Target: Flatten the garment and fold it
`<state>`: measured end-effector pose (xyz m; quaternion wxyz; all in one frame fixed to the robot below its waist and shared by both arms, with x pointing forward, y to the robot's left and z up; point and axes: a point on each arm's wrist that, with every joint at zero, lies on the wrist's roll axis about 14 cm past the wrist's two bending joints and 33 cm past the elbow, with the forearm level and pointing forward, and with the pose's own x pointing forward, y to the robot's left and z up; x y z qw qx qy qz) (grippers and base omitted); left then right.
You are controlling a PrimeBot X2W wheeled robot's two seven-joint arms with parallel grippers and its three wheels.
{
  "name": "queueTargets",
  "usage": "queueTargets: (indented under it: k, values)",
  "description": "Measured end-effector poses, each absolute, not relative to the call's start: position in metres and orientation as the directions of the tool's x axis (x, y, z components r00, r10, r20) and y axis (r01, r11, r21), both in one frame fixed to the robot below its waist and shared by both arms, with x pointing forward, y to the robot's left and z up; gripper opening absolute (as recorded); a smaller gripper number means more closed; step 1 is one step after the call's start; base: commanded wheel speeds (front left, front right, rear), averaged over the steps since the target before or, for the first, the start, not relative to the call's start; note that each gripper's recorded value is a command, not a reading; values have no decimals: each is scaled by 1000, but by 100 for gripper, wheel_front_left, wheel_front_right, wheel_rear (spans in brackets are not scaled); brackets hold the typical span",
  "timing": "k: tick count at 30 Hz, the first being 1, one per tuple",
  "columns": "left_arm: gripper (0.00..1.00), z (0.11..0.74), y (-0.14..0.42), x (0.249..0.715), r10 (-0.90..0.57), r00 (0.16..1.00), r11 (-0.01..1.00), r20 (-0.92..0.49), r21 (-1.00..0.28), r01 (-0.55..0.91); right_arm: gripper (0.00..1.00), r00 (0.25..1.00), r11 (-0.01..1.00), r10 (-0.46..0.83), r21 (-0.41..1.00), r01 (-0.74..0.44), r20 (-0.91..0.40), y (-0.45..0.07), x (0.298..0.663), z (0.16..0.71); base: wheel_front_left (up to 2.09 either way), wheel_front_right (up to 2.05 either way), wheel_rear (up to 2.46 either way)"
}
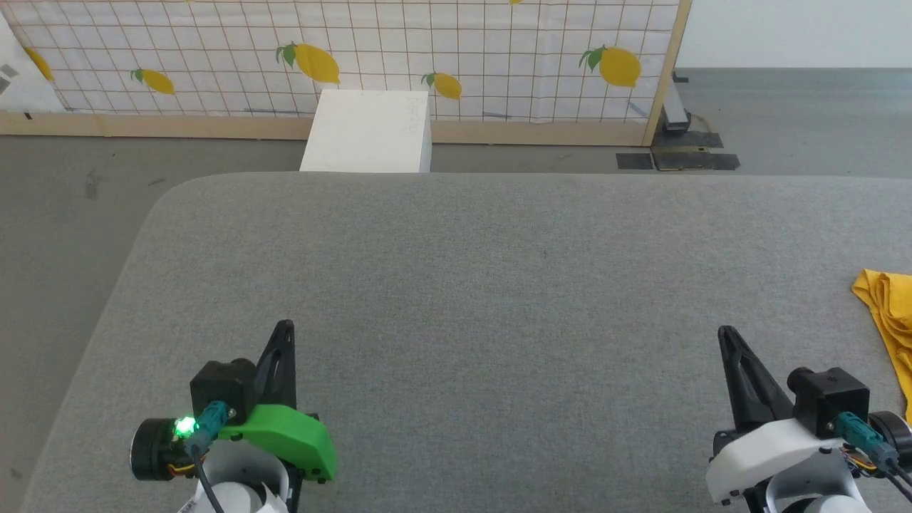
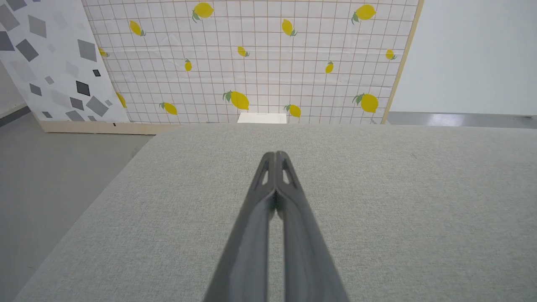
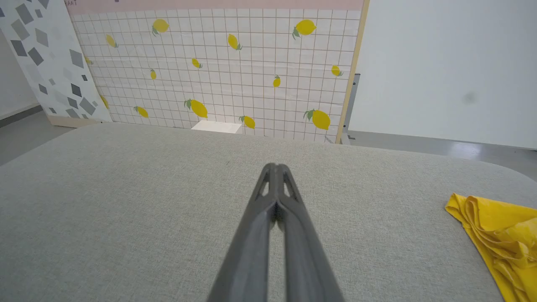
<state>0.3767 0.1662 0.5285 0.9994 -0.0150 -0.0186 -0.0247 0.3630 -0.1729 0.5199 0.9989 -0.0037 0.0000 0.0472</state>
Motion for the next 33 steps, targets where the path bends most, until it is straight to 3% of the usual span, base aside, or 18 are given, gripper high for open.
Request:
queueTargets:
  k: [33]
  values:
    - [0, 531, 176, 376, -14, 1000, 999, 11, 39, 14, 0, 992, 991, 126, -41, -127, -28, -162, 367, 519, 0, 0, 0]
